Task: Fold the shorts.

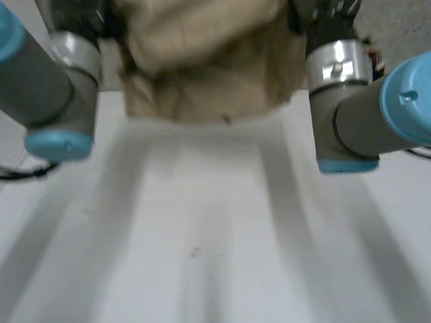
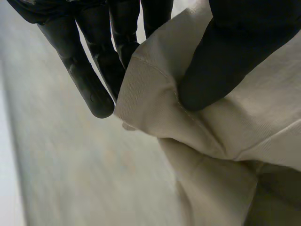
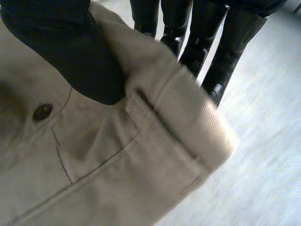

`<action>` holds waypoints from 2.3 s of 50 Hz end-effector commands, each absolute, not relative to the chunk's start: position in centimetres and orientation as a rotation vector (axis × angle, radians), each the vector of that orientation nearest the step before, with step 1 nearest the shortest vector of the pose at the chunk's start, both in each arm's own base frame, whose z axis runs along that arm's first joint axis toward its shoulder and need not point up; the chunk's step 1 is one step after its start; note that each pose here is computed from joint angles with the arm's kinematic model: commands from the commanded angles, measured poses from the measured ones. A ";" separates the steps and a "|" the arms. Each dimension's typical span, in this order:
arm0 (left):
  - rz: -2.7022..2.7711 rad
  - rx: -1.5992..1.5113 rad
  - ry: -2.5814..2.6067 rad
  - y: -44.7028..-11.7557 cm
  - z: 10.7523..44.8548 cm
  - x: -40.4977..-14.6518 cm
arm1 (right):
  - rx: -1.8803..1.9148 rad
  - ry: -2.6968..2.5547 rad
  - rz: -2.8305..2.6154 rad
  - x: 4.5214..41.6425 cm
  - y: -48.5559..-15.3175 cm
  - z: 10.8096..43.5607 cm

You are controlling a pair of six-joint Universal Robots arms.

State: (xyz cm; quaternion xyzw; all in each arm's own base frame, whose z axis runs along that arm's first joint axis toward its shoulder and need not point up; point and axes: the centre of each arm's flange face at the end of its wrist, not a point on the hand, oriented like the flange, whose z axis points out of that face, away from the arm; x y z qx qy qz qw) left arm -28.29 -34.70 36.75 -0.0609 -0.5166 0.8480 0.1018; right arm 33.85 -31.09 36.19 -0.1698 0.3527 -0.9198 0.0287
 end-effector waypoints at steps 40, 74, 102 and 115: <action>1.844 -0.881 -2.340 -22.0 18.6 -24.9 | -0.846 2.260 -1.738 31.2 -27.1 17.7; 1.634 -0.796 -2.404 -29.0 11.9 -26.8 | -0.876 2.276 -1.699 31.1 -26.4 17.0; 1.809 -0.759 -2.322 -32.4 11.6 -27.3 | -0.891 2.272 -1.717 31.2 -26.7 17.0; 2.335 -0.749 -1.981 -30.5 27.8 -24.6 | -0.875 1.951 -2.150 30.2 -25.8 29.0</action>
